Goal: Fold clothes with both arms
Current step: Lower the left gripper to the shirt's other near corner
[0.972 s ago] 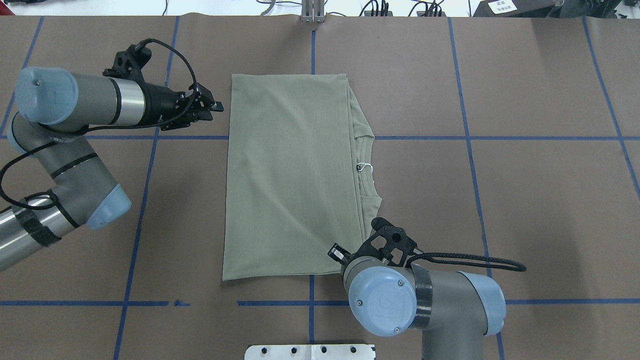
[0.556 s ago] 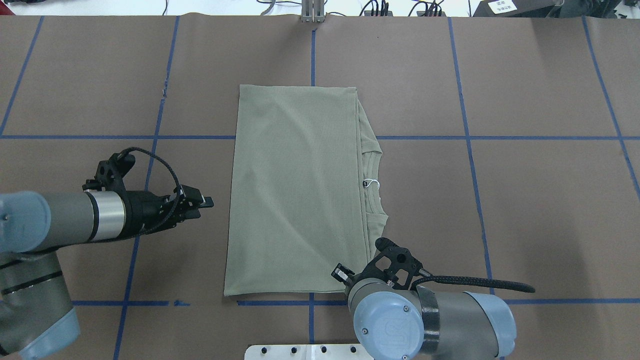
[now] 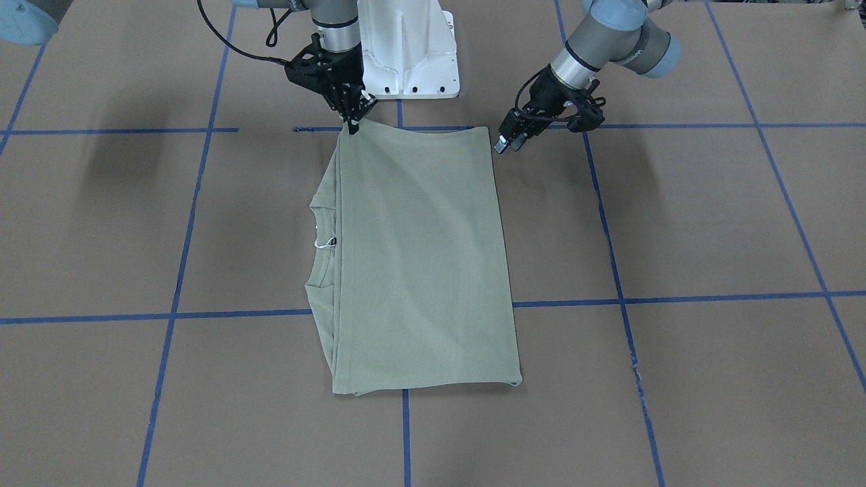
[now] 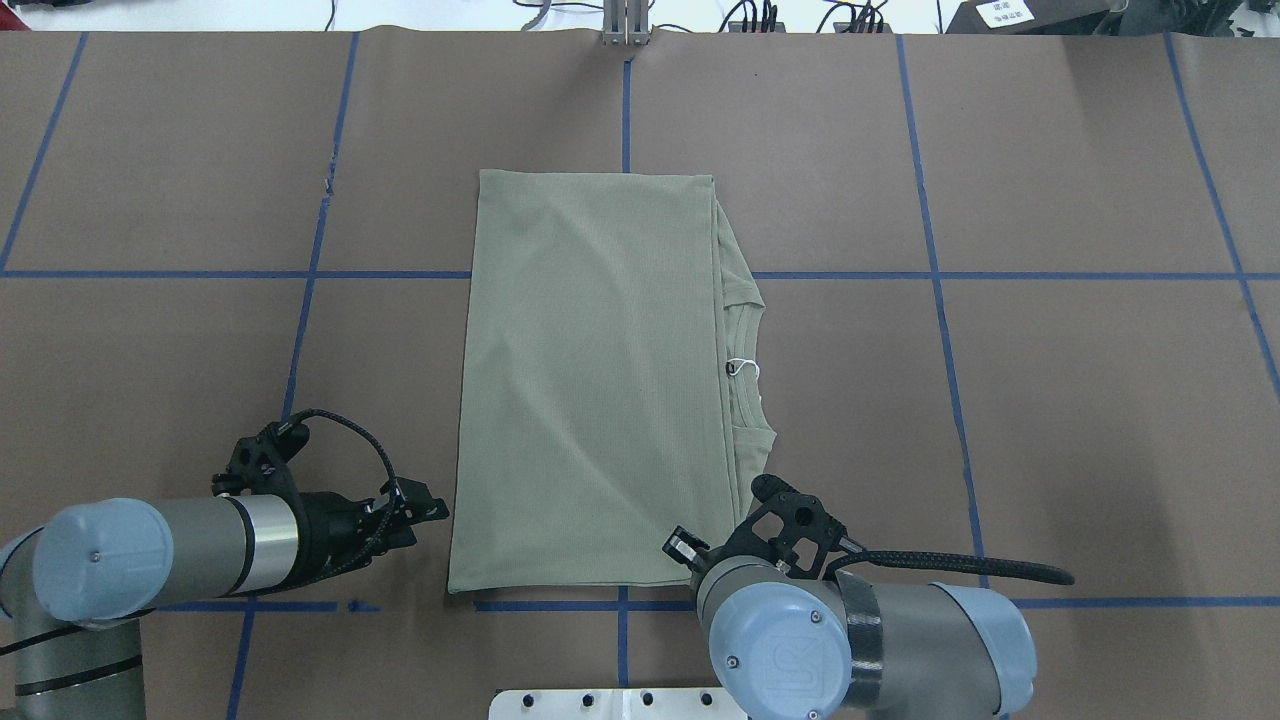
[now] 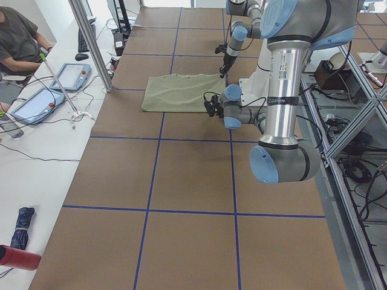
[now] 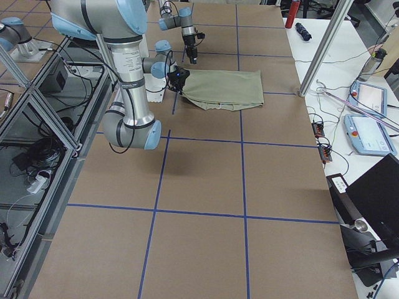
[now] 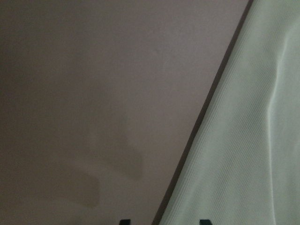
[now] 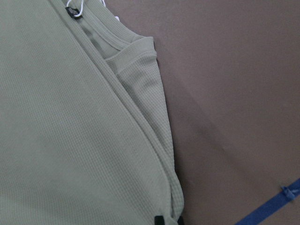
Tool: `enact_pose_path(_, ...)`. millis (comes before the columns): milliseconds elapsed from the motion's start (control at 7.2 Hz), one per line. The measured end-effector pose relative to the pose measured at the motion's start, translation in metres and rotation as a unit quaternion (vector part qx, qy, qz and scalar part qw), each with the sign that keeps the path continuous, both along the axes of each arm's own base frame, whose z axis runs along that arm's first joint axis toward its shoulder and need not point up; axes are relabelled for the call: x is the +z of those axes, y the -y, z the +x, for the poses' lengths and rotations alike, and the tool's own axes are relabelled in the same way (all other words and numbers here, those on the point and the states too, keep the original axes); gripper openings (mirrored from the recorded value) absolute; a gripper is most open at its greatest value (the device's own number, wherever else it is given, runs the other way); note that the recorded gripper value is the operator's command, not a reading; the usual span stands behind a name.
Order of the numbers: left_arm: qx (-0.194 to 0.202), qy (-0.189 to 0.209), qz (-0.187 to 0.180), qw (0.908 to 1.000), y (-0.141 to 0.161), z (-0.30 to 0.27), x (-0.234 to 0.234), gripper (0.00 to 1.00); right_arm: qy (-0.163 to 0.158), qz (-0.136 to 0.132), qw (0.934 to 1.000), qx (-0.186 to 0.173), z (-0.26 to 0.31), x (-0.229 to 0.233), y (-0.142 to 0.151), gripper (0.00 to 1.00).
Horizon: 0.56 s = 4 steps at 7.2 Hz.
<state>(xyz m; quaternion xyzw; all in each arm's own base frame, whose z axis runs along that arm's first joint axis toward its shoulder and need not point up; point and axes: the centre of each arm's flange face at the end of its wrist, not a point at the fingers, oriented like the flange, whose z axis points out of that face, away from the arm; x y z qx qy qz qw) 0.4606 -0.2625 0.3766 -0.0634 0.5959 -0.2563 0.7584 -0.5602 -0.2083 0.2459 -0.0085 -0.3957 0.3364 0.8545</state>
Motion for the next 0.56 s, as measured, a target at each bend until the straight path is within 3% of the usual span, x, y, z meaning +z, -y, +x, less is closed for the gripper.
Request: enact_pose_path(556, 0.013, 0.016, -0.055, 0.9983, -0.024, 0.034, -0.018, 0.58, 0.005, 0.000, 1.0000, 0.000, 0.002, -0.004, 0.000, 0.00)
